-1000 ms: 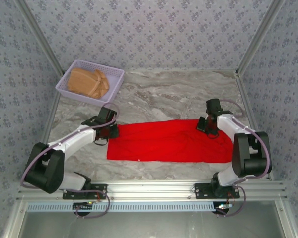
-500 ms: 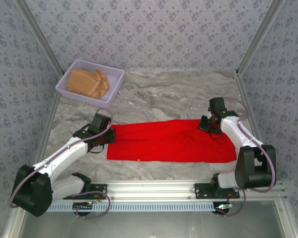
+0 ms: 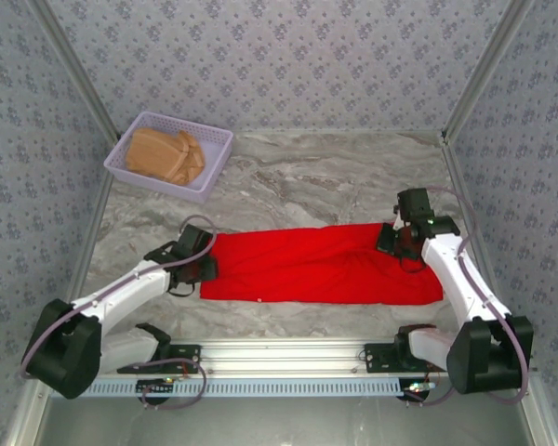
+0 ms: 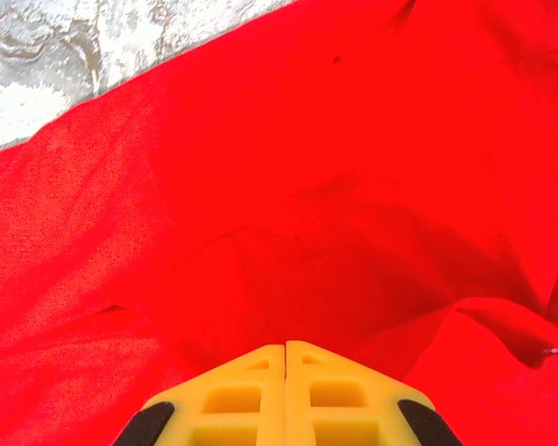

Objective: Fold the inside-out t-shirt

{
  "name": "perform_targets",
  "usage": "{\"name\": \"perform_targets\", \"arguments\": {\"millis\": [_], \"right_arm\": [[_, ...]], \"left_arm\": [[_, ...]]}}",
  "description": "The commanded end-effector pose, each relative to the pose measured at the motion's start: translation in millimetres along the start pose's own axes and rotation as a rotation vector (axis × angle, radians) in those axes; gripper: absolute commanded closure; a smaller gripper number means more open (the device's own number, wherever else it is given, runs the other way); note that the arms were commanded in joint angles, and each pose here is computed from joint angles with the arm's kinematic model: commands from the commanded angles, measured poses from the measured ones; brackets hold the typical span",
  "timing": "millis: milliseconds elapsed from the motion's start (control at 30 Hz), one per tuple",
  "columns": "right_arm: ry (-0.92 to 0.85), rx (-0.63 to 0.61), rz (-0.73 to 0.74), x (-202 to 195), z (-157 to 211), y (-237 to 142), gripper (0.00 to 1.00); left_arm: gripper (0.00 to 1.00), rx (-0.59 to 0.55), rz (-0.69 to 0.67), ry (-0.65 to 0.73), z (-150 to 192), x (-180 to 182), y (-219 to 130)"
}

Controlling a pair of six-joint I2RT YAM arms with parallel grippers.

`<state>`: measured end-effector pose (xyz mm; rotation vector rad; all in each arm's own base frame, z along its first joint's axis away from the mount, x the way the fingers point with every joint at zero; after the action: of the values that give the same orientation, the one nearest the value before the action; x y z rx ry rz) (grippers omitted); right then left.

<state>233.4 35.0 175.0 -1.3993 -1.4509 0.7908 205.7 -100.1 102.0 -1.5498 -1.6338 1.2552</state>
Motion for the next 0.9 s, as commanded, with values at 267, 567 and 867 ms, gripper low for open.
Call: {"name": "perform_targets", "arguments": {"millis": [267,567,867], "right_arm": [[0.07,0.161,-0.011,24.8,75.4,23.5,0.87],[-0.027,0.176,0.007,45.6,100.3,15.8,0.6],[0.021,0.018,-0.002,41.9,23.9,33.3,0.55]], "left_arm": [[0.47,-0.097,0.122,0.129,-38.1,-61.9,-15.0],[0.45,-0.074,0.154,0.185,-46.3,-83.6,-0.7],[0.4,-0.026,0.07,0.161,-45.7,-64.2,32.8]]}}
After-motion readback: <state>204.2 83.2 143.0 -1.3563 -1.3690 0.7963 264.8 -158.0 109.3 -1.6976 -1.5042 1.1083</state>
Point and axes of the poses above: each hand's point on the last joint's axis, 136 mm out from that joint toward the fingers, its own y axis out along the fingers, its own x axis along the line the jaws close on, z = x × y, the point moved 6 cm from there along -y, back along the fingers, and after that the axes turned 8 degrees about -y, right-handed, at the moved point
